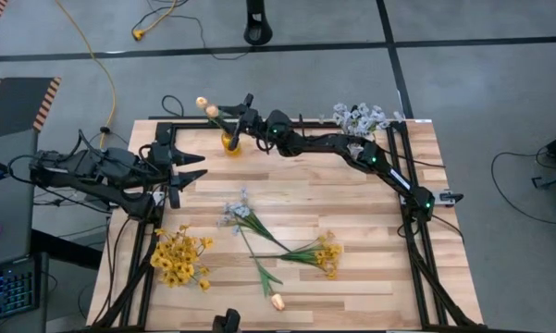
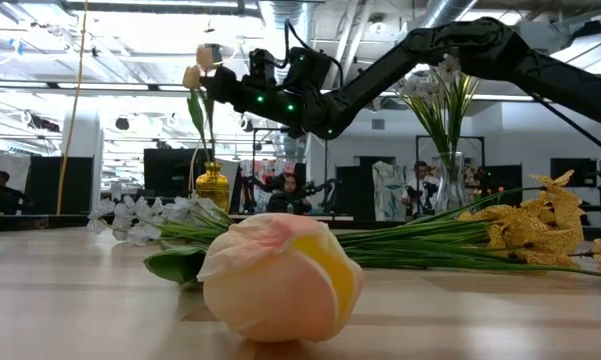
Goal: Sort flowers into vase by color
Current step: Put the top pink tulip into the yellow vase
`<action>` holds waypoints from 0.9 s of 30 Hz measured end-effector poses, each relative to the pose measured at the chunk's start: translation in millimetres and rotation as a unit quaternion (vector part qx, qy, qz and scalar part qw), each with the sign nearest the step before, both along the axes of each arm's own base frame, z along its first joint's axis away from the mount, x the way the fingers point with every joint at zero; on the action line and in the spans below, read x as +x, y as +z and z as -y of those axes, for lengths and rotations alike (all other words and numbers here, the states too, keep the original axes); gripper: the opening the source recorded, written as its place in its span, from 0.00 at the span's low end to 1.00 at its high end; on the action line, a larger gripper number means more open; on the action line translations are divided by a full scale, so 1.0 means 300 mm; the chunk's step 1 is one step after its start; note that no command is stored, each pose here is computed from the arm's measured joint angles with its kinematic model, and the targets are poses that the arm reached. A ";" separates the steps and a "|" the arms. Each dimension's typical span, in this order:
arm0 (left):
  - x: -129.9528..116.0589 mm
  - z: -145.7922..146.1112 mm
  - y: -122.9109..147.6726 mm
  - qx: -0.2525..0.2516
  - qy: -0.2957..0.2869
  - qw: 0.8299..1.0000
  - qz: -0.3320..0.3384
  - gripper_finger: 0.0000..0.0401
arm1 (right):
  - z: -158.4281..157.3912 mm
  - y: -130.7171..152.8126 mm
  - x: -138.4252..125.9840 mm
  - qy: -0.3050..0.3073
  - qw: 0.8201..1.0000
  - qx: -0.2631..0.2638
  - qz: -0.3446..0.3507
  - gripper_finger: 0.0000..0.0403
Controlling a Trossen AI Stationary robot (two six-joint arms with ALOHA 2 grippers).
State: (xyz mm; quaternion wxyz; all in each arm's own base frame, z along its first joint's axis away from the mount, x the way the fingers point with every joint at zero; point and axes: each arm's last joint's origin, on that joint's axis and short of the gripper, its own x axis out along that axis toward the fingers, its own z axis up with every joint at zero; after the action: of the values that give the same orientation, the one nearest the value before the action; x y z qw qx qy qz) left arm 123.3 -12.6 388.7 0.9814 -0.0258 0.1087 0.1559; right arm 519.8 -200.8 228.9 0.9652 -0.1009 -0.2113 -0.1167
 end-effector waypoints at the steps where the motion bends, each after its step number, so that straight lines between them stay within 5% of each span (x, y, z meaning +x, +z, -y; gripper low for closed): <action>1: 0.000 0.000 0.000 0.000 0.000 1.000 0.000 0.38 | 0.000 -0.002 0.001 0.000 1.000 0.002 -0.005 0.51; 7: 0.000 0.000 0.000 0.000 0.000 1.000 0.000 0.38 | -0.004 -0.007 0.010 0.002 0.999 0.019 -0.047 0.63; 27: -0.001 0.000 -0.004 0.001 -0.002 1.000 -0.007 0.38 | -0.009 0.004 0.011 0.004 0.989 0.059 -0.139 0.64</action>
State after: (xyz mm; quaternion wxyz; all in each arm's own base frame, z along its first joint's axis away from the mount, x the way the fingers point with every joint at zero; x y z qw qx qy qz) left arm 123.0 -12.7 387.4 0.9809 -0.0231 0.1157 0.1544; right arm 523.2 -198.1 230.2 0.9899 -0.0584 -0.0686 -0.1095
